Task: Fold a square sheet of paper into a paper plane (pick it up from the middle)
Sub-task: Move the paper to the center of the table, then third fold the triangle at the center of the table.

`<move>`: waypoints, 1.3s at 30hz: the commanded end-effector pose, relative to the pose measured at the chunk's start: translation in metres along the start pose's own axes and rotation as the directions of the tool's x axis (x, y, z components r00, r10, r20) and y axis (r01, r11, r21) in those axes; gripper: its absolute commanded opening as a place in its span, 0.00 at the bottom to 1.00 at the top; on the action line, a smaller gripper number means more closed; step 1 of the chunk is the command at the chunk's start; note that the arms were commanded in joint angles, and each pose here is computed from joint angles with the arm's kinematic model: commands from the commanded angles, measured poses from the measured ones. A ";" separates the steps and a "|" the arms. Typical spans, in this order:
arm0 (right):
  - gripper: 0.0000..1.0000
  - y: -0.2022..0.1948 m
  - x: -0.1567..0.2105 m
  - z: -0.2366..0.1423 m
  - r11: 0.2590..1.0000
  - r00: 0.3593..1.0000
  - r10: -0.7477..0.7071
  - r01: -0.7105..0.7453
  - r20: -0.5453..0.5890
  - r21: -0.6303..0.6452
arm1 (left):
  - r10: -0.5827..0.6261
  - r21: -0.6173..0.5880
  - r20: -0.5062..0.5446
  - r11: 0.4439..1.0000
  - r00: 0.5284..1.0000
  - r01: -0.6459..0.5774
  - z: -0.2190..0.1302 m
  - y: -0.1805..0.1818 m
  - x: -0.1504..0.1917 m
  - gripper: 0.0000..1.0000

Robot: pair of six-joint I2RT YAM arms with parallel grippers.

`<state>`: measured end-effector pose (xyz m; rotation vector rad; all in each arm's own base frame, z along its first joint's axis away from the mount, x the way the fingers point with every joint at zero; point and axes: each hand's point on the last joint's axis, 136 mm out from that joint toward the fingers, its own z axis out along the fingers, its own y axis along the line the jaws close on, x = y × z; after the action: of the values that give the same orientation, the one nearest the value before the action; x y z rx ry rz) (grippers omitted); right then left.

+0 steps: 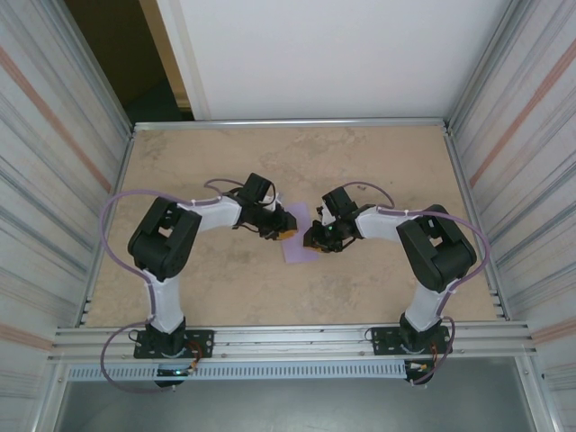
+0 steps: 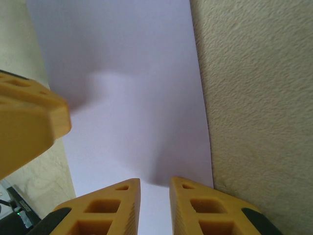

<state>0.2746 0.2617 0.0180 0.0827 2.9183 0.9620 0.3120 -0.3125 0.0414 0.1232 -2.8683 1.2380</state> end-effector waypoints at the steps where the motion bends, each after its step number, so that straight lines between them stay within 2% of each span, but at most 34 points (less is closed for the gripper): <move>1: 0.22 -0.026 0.023 0.002 0.995 0.996 0.053 -0.047 -0.067 0.084 | -0.017 -0.081 -0.003 0.997 1.000 0.017 0.001 0.016 -0.001 0.24; 7: 0.21 -0.031 0.030 -0.001 0.994 0.995 0.071 -0.064 -0.072 0.093 | -0.064 -0.212 0.003 0.975 0.998 0.063 0.002 0.054 0.003 0.22; 10: 0.21 -0.037 0.037 -0.005 0.992 0.994 0.082 -0.074 -0.079 0.099 | -0.090 -0.219 0.002 0.972 0.996 0.088 0.002 0.062 0.004 0.22; 14: 0.21 -0.043 0.042 -0.007 0.991 0.993 0.089 -0.080 -0.081 0.106 | -0.072 -0.181 0.000 0.981 0.997 0.071 -0.003 0.048 0.003 0.22; 18: 0.21 -0.043 0.041 -0.003 0.990 0.991 0.103 -0.095 -0.082 0.100 | -0.030 -0.136 0.063 0.990 0.998 0.038 -0.027 0.024 -0.004 0.25; 23: 0.21 -0.045 0.042 -0.001 0.989 0.990 0.119 -0.110 -0.082 0.101 | -0.051 -0.126 0.103 0.990 0.993 0.064 -0.047 0.026 0.006 0.27; 29: 0.21 -0.045 0.042 0.001 0.989 0.989 0.125 -0.117 -0.080 0.094 | -0.097 -0.086 0.036 0.991 0.995 0.099 -0.032 0.036 0.030 0.28; 39: 0.21 -0.043 0.040 -0.001 0.990 0.990 0.121 -0.114 -0.074 0.088 | -0.063 -0.038 0.002 0.997 0.998 0.063 -0.018 0.023 0.027 0.27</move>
<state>0.2588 0.2512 0.0163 0.1163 2.9197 1.0067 0.2779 -0.2759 0.0334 0.2376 -2.8857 1.1166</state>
